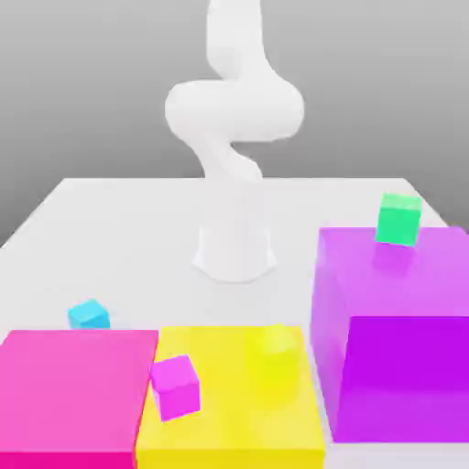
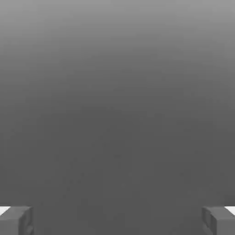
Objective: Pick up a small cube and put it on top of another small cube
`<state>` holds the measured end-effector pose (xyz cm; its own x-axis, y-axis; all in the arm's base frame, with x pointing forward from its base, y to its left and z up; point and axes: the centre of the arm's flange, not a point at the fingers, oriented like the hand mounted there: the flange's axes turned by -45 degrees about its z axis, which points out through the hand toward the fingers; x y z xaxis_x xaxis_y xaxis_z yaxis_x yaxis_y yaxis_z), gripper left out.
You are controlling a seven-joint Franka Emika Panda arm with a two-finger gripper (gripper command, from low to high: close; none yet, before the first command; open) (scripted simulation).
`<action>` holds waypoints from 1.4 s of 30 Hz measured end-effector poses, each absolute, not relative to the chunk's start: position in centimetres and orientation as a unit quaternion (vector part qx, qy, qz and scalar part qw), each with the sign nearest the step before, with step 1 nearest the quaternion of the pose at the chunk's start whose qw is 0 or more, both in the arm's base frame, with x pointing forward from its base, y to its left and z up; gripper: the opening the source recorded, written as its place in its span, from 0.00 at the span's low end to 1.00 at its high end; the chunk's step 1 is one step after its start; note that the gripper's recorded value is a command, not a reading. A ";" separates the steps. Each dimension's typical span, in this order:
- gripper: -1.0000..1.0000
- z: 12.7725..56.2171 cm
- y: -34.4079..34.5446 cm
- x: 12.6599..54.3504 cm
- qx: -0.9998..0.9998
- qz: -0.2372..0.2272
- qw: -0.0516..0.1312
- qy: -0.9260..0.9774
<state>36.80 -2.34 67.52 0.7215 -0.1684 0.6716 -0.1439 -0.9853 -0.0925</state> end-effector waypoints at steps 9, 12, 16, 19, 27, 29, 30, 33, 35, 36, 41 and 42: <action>0.50 53.8 -11.5 40.6 -0.890 -0.264 0.050 0.369; 0.50 49.1 -14.4 40.4 -0.857 -0.231 0.055 0.458; 0.50 43.0 -18.0 39.1 -0.797 -0.186 0.057 0.572; 0.50 38.5 -20.3 37.5 -0.741 -0.153 0.054 0.651; 0.50 27.6 -24.4 30.7 -0.553 -0.068 0.034 0.830; 0.50 25.1 -24.9 28.5 -0.499 -0.048 0.026 0.865; 0.50 23.9 -25.1 27.4 -0.470 -0.038 0.021 0.881; 0.50 20.6 -25.5 23.8 -0.378 -0.009 0.005 0.926; 0.50 18.9 -25.7 22.9 -0.354 -0.003 0.001 0.935; 0.50 18.1 -25.7 22.9 -0.352 -0.002 0.001 0.936; 0.50 13.9 -25.4 22.9 -0.353 -0.001 0.000 0.936; 0.00 13.3 -25.3 22.9 -0.353 0.000 0.000 0.936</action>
<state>22.88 -25.31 13.27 -0.7508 -0.6605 0.0004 -0.6605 0.7508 -0.0005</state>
